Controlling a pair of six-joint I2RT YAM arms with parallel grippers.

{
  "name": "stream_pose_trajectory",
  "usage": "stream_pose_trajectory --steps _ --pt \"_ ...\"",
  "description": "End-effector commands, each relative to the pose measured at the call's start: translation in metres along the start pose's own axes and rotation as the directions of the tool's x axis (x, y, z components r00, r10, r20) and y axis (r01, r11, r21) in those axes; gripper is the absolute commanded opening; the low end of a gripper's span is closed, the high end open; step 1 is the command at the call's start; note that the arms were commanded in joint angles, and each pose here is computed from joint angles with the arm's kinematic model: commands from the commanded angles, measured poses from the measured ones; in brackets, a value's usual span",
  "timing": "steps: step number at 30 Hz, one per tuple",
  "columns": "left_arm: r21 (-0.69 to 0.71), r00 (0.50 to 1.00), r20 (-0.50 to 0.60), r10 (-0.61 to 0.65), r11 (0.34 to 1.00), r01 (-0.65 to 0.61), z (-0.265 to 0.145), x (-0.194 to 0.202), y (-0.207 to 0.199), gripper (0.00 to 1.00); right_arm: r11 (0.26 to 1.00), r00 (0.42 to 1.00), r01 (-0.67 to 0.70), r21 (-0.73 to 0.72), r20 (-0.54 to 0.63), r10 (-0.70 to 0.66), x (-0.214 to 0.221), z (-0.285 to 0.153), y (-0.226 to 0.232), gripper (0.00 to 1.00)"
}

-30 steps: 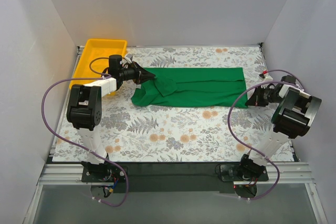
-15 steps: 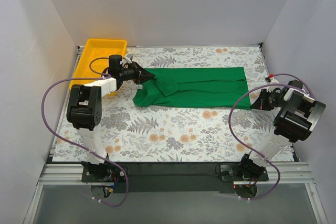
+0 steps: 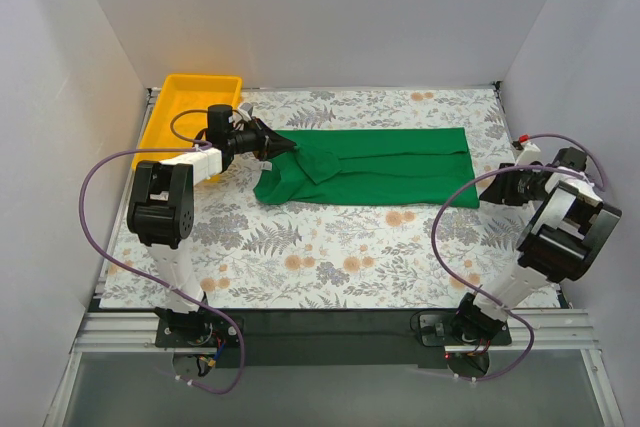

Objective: Fold and stack the t-shirts

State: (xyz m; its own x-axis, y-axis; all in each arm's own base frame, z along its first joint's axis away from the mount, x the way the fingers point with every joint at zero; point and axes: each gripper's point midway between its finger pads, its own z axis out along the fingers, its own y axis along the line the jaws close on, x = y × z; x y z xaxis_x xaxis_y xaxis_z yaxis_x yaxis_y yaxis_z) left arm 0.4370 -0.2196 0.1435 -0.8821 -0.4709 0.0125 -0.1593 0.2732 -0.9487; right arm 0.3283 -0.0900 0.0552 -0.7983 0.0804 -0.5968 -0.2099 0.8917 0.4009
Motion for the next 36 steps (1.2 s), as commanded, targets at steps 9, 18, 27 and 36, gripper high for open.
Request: stream_pose_trajectory --steps 9,18,27,36 --pt "0.009 1.0 -0.003 0.005 1.0 -0.005 0.007 -0.013 -0.001 0.0 0.995 0.995 0.076 -0.07 0.07 -0.071 -0.015 -0.014 0.035 0.49" --pt "-0.011 1.0 -0.022 -0.012 1.0 0.012 0.02 -0.02 0.017 0.0 0.969 0.984 0.174 -0.175 0.057 -0.167 -0.015 -0.003 0.086 0.5" --pt "-0.002 0.999 -0.054 -0.001 1.0 0.001 0.029 -0.026 0.023 0.0 0.929 0.962 0.268 -0.255 0.024 -0.271 -0.012 0.015 0.129 0.5" --pt "0.036 0.994 -0.104 0.033 0.999 -0.03 0.039 -0.029 0.017 0.0 0.925 0.962 0.263 -0.275 0.005 -0.272 -0.004 0.022 0.136 0.5"
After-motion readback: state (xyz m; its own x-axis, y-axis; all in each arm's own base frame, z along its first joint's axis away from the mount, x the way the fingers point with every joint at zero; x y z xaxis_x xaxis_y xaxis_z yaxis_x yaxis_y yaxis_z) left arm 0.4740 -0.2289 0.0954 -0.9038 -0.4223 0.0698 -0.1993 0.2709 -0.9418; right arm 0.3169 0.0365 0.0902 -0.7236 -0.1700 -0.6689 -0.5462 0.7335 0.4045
